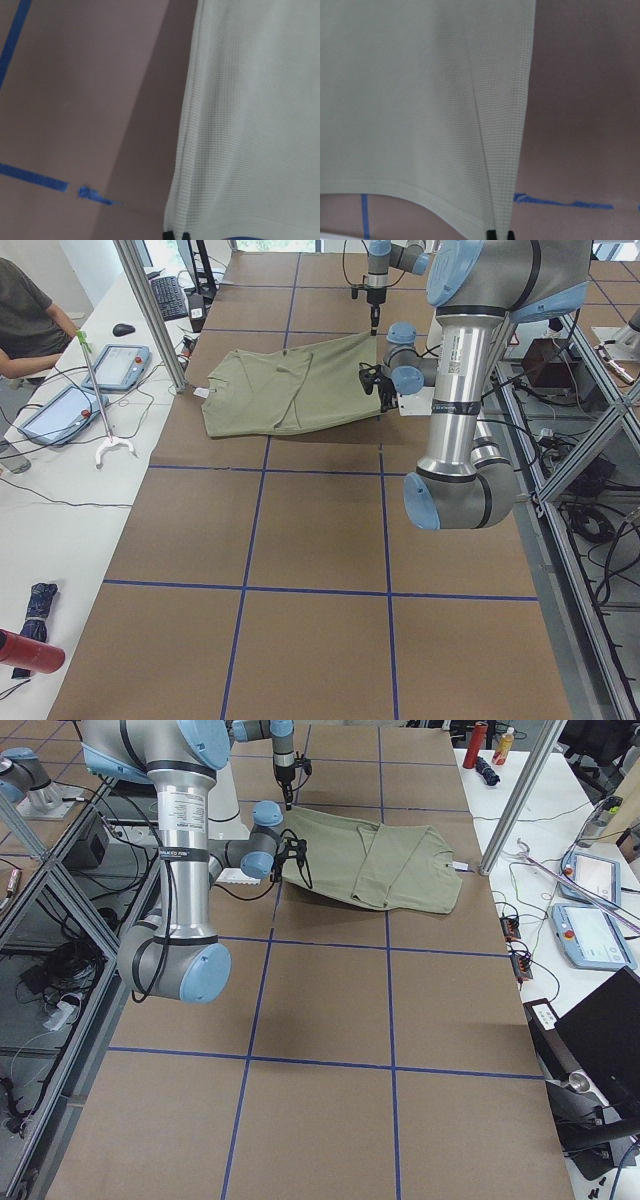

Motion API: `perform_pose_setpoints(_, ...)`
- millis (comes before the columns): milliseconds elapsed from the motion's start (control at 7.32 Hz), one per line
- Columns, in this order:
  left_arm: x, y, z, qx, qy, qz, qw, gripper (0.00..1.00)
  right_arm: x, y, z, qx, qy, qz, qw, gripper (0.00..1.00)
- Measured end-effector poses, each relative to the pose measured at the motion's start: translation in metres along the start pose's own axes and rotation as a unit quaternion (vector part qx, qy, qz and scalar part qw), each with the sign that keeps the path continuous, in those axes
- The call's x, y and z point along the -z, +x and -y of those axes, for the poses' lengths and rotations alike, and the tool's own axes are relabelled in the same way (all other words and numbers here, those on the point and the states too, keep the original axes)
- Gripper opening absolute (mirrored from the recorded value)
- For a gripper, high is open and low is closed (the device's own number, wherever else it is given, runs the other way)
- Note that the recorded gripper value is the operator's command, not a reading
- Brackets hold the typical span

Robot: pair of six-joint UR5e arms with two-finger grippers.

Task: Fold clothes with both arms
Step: 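Lift the hem with both grippers and fold it toward the collar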

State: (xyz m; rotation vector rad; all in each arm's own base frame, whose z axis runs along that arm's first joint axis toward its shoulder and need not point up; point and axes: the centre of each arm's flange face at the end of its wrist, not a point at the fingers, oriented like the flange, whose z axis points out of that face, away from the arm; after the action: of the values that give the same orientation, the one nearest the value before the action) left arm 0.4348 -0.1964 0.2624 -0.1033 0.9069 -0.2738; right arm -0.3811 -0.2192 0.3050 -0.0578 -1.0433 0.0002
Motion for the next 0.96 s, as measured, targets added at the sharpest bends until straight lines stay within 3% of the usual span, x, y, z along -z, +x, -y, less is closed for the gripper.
perform_pose_setpoints(273,0.038,-0.004,-0.045,-0.024,-0.036,0.009,0.999,0.0,0.041,0.009,-0.025,0.003,-0.062,0.018,0.9979,0.0)
perform_pose_setpoints(547,0.07,-0.009,-0.07,-0.031,-0.063,0.012,0.9975,0.0,0.066,0.014,-0.032,0.001,-0.087,0.028,0.9958,0.0)
perform_pose_setpoints(683,0.076,-0.007,-0.067,-0.031,-0.061,0.008,0.9976,0.0,0.07,0.014,-0.024,-0.003,-0.08,0.032,0.9963,0.0)
perform_pose_setpoints(957,0.086,0.006,-0.019,-0.047,-0.017,-0.01,0.9987,0.0,0.074,0.006,0.02,-0.018,-0.034,0.049,0.9981,0.0)
